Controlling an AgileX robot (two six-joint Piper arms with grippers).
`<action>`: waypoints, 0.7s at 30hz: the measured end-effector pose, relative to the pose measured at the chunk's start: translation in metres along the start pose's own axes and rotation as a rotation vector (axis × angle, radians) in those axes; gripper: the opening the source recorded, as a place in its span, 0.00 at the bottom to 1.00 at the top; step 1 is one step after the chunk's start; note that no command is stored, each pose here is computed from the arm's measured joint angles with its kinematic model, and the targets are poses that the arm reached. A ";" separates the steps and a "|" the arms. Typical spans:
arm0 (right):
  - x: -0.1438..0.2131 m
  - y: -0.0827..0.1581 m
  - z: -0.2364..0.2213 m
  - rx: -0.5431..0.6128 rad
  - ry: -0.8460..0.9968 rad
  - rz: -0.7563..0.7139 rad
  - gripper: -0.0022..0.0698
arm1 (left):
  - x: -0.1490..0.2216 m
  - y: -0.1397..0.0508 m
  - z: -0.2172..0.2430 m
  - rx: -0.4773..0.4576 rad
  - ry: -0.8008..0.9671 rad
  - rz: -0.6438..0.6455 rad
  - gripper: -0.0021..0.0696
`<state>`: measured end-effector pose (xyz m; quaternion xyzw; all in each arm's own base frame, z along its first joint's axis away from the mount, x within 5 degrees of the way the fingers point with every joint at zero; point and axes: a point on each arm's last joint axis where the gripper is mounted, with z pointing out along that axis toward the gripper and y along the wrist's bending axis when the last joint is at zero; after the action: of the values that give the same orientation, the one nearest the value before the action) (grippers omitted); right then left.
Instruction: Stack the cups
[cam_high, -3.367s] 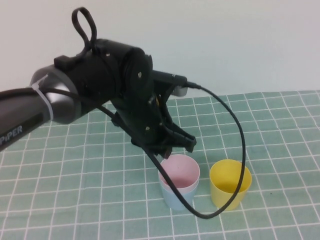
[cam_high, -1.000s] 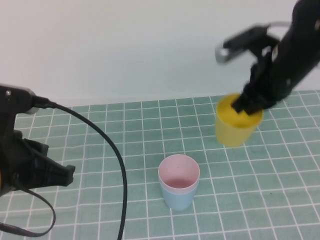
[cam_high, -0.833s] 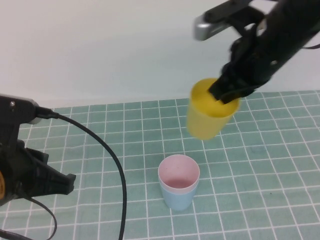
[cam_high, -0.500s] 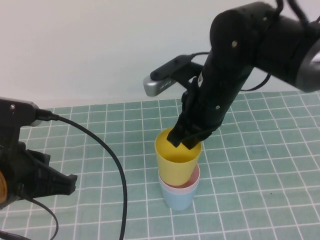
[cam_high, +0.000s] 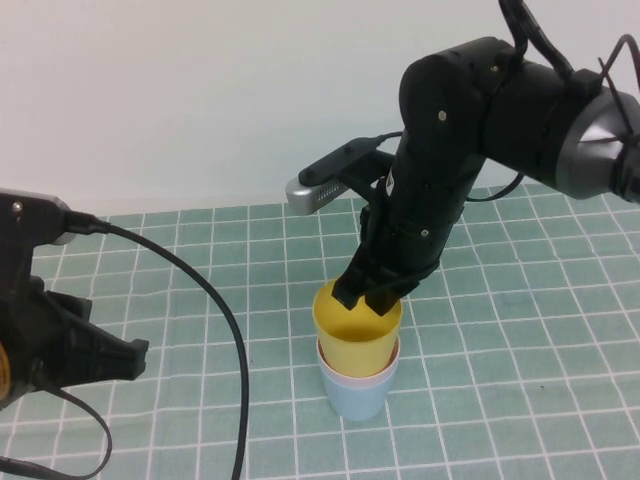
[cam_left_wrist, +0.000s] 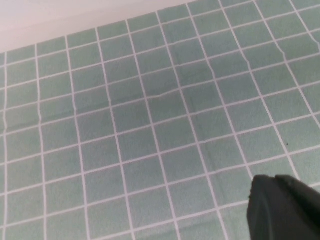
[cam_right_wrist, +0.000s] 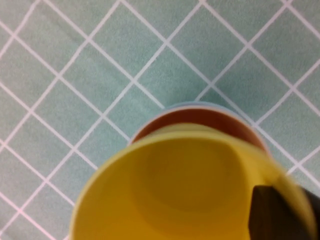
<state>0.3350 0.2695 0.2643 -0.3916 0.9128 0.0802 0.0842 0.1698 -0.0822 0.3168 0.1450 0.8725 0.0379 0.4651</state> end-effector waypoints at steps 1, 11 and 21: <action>0.000 0.000 0.000 0.000 0.000 0.003 0.12 | 0.000 0.000 0.000 -0.002 -0.002 0.003 0.03; 0.002 -0.003 -0.006 0.041 -0.002 0.051 0.39 | 0.000 -0.001 0.002 -0.006 0.006 0.009 0.03; 0.034 0.009 -0.126 0.143 -0.256 0.097 0.06 | -0.002 0.029 -0.059 0.054 -0.231 -0.190 0.03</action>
<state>0.2940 0.2246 0.3799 -0.3265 0.9158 0.0681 0.2238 0.1287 -0.0512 0.3568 0.0775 0.8237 -0.0467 0.5598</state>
